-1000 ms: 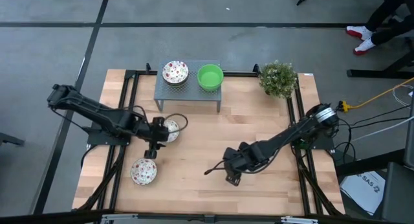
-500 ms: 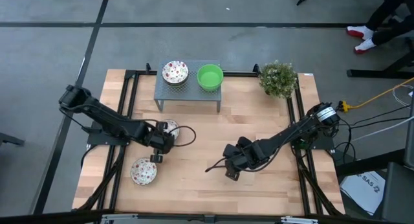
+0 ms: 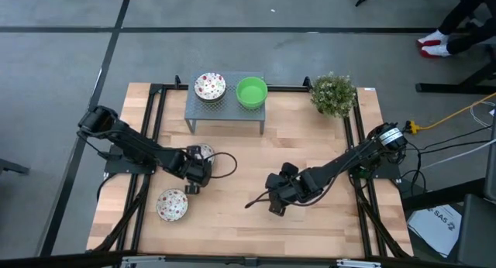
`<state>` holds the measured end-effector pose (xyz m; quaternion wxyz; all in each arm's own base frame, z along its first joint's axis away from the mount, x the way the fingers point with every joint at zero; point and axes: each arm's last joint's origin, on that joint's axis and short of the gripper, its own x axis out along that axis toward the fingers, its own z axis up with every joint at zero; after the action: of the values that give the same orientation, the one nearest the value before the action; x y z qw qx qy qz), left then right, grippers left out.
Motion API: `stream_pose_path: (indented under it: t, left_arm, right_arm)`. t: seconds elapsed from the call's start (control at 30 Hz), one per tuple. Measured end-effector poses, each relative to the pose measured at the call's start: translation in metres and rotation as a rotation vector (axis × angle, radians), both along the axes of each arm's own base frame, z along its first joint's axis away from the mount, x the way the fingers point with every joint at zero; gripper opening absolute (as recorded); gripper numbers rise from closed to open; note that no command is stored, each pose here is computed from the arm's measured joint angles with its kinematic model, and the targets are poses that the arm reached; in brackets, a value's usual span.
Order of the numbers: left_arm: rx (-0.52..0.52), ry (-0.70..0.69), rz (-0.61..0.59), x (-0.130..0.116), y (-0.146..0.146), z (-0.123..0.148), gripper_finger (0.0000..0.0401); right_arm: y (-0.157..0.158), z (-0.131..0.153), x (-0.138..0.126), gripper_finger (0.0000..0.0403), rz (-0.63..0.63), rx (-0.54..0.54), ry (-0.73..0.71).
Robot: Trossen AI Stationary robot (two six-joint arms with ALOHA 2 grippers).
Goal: Pick & Place Mini bowls
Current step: Stack the white patterned bowl on the white patterned bowl on the shelf
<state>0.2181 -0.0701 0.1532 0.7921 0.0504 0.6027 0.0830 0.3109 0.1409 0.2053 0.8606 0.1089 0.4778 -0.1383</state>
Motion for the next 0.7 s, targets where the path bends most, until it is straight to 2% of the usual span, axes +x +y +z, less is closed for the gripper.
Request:
stream_pose_path:
  t: [0.1,0.23,0.4,0.57,0.7]
  left_arm:
    - [0.012,-0.031,0.067,0.001,0.0,0.002,0.0016]
    - [0.013,-0.044,0.088,0.001,-0.001,0.003,0.0014]
    - [-0.014,-0.069,0.026,0.01,-0.007,0.013,0.0009]
    - [-0.004,-0.104,-0.043,0.019,-0.01,0.026,0.0008]
    - [0.002,-0.141,-0.096,0.026,-0.013,0.036,0.0008]
  right_arm:
    - [0.0,0.0,0.0,0.0245,0.021,-0.014,0.008]
    - [0.0,0.0,-0.001,0.0245,0.058,-0.028,0.021]
    - [0.0,0.0,-0.001,0.0245,0.122,-0.06,0.029]
    - [0.003,-0.001,-0.001,0.0245,0.206,0.004,0.06]
    - [0.004,-0.001,0.0,0.0245,0.285,-0.017,0.062]
